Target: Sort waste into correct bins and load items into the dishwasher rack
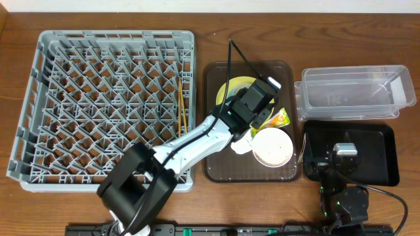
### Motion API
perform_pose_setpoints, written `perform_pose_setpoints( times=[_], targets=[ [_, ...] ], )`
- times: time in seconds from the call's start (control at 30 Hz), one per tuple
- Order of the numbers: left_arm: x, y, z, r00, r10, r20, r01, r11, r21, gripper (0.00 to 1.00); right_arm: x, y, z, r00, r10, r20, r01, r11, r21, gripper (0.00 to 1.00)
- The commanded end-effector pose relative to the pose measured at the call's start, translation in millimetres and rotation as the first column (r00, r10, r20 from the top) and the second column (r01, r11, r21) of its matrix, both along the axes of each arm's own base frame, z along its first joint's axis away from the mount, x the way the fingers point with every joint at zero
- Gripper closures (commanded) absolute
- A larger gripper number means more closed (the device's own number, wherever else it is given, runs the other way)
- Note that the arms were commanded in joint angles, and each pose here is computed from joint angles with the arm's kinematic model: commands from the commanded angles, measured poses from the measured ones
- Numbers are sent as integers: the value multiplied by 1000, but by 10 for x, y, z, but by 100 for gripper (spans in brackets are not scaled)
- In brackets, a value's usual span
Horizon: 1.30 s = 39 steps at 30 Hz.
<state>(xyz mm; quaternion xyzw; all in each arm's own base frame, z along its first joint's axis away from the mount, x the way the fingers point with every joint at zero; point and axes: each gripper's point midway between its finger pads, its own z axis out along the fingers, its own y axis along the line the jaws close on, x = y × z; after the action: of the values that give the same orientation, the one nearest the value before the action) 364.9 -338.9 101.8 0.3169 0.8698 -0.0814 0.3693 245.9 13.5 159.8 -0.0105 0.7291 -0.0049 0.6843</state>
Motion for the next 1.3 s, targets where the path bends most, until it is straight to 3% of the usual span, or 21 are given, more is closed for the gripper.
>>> perform_pose_setpoints(
  times=[0.0, 0.47, 0.77, 1.27],
  targets=[
    [15, 35, 180, 999, 10, 31, -10, 1000, -19, 47, 1, -18, -17, 1000, -7, -5, 7, 1000, -5, 1],
    [-74, -9, -19, 999, -22, -36, 22, 1000, -11, 62, 1, -18, -17, 1000, -7, -5, 7, 1000, -5, 1],
    [-72, -8, -157, 998, -21, -55, 21, 1000, 8, 63, 1, -18, -17, 1000, -7, -5, 7, 1000, -5, 1],
    [-74, -4, -232, 998, -20, -65, 21, 1000, 20, 73, 1, -18, -17, 1000, -7, -5, 7, 1000, -5, 1]
  ],
)
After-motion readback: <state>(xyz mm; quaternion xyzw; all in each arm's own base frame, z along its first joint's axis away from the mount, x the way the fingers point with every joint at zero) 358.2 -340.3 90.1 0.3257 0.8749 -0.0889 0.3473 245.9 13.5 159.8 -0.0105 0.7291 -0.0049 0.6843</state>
